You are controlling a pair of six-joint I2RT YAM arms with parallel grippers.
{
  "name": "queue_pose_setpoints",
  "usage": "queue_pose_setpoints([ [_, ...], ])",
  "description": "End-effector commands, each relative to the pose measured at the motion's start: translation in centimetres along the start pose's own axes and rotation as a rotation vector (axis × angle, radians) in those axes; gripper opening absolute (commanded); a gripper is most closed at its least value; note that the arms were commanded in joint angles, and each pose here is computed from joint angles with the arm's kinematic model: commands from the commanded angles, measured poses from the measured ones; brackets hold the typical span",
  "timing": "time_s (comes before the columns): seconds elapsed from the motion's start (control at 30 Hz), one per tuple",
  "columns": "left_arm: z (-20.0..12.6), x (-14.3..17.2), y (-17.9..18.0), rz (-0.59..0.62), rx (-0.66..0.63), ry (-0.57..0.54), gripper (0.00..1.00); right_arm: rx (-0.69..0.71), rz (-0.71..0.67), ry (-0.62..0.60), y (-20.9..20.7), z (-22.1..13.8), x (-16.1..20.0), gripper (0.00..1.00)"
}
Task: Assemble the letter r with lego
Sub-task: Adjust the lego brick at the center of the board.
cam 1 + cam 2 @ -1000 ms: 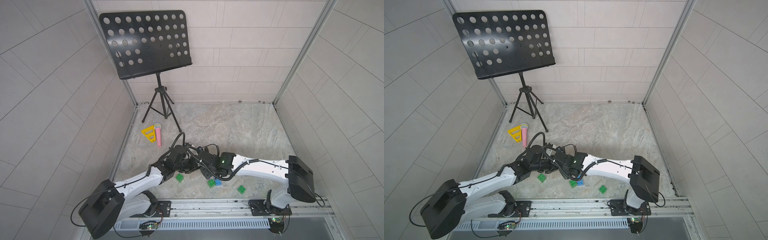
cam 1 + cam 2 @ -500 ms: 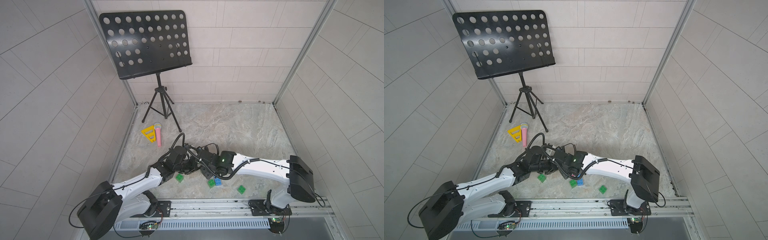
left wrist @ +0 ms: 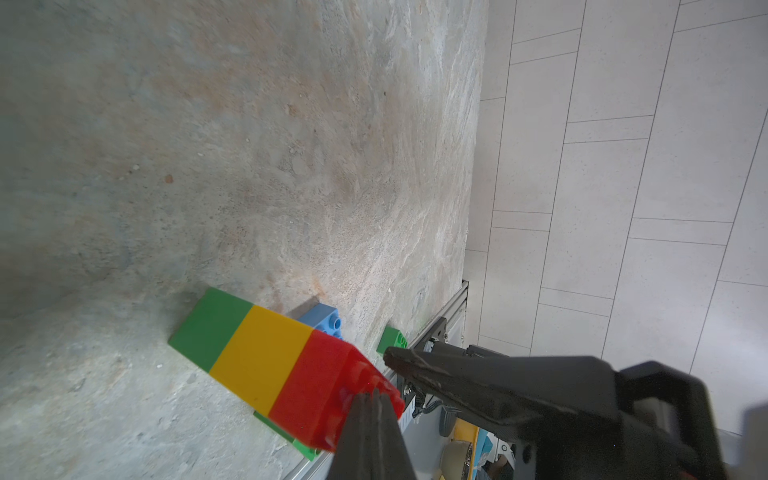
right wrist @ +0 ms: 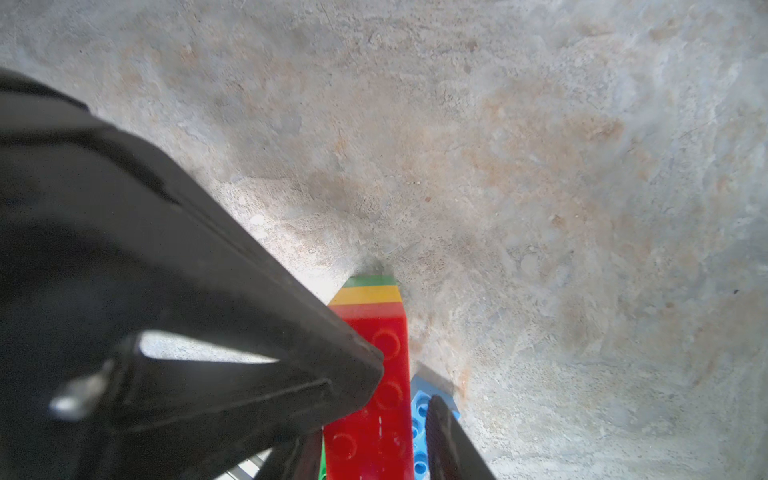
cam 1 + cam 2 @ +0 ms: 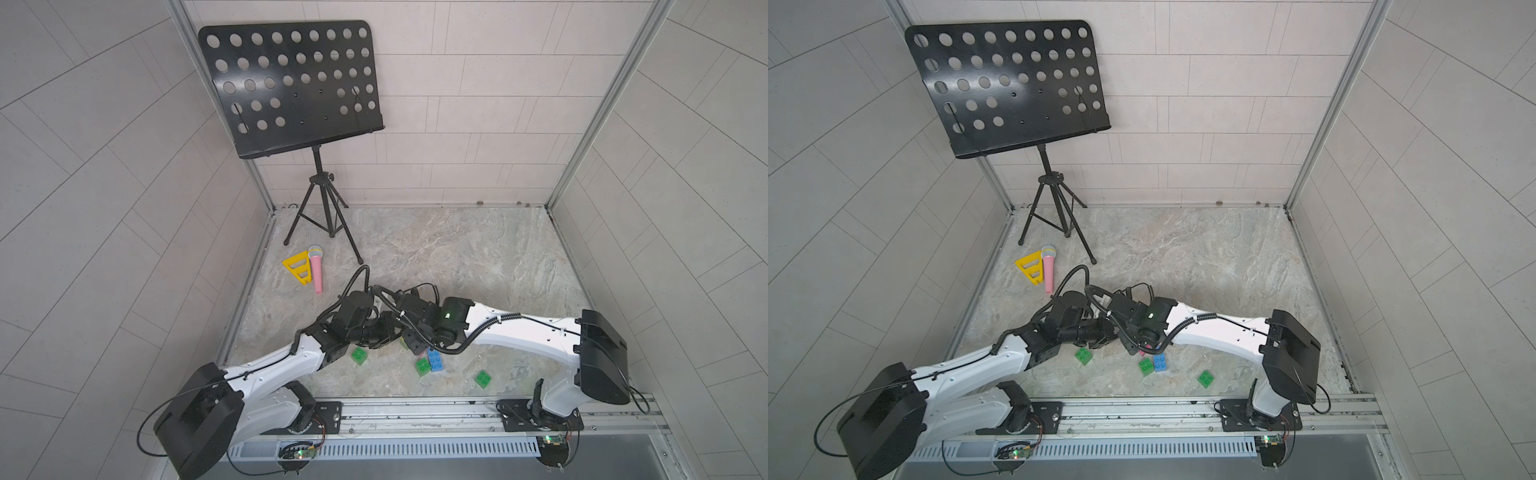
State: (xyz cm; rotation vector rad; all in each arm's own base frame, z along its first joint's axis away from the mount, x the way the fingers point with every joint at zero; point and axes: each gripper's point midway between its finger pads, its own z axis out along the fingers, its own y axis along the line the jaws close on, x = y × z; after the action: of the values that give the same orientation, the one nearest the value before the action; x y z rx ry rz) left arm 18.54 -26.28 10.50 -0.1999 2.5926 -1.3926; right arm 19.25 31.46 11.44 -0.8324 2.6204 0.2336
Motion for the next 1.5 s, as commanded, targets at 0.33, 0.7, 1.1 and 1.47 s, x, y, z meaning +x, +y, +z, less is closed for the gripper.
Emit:
queue_pose_setpoints([
  [0.33, -0.9, 1.8, 4.4, -0.118, -0.241, 0.062, 0.0, 0.016, 0.012, -0.045, -1.1, -1.9, -0.7, 0.44],
  [0.7, -0.3, 0.2, 1.8, -0.089, -0.192, 0.041, 0.06, 0.011, 0.011, -0.039, -1.6, -1.6, -0.9, 0.43],
  [1.1, 0.3, -1.2, -1.3, -0.062, -0.13, 0.039, 0.18, 0.008, 0.021, -0.056, -2.2, -2.3, -0.8, 0.44],
  [1.47, -0.5, -1.9, -3.4, -0.048, -0.087, 0.007, 0.23, -0.008, 0.027, -0.073, -2.4, -2.7, -0.9, 0.44],
])
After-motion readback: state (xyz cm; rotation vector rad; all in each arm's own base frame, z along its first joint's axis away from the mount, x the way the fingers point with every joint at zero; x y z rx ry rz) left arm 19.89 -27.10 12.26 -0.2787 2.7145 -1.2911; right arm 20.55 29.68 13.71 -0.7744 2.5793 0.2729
